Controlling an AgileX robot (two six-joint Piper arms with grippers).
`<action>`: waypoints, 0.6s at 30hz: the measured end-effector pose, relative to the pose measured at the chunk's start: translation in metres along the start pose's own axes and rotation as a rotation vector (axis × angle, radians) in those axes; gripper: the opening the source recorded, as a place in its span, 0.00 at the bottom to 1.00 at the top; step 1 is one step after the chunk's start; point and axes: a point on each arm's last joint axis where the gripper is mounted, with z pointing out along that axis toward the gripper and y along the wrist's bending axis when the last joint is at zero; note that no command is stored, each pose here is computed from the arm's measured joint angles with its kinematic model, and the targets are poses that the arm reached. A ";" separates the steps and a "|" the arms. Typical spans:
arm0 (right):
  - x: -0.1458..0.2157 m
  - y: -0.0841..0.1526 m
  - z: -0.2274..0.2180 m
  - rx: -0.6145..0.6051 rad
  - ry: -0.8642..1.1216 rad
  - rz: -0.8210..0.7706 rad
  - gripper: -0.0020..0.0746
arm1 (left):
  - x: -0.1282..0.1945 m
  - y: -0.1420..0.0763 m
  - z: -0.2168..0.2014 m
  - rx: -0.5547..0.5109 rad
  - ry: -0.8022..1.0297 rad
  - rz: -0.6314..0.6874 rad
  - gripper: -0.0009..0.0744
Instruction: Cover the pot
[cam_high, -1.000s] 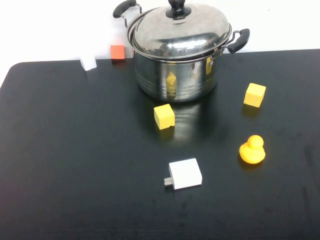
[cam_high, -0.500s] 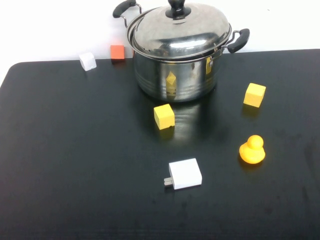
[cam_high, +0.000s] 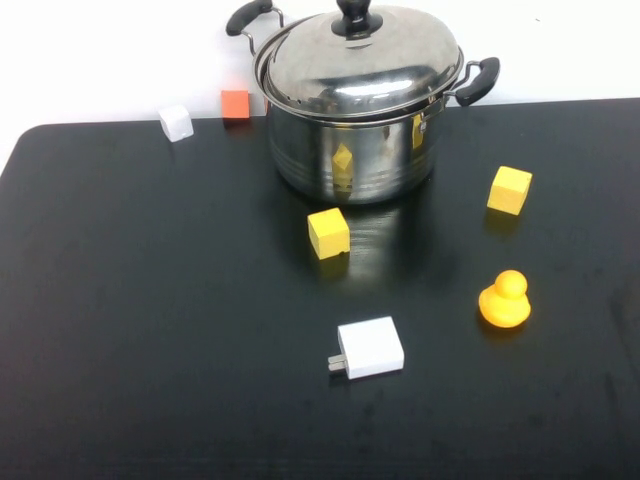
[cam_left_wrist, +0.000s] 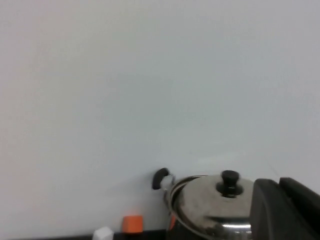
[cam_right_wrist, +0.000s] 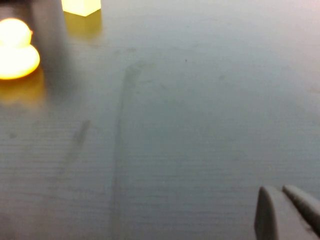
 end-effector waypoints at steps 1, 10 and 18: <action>0.000 0.000 0.000 0.000 0.000 0.000 0.02 | 0.014 0.002 -0.005 0.028 -0.022 0.019 0.01; 0.000 0.000 0.000 0.000 0.000 0.000 0.02 | 0.173 0.038 -0.029 0.000 0.124 0.016 0.01; 0.000 0.000 0.000 0.000 0.000 0.002 0.02 | 0.258 0.063 -0.044 -0.128 0.215 -0.072 0.01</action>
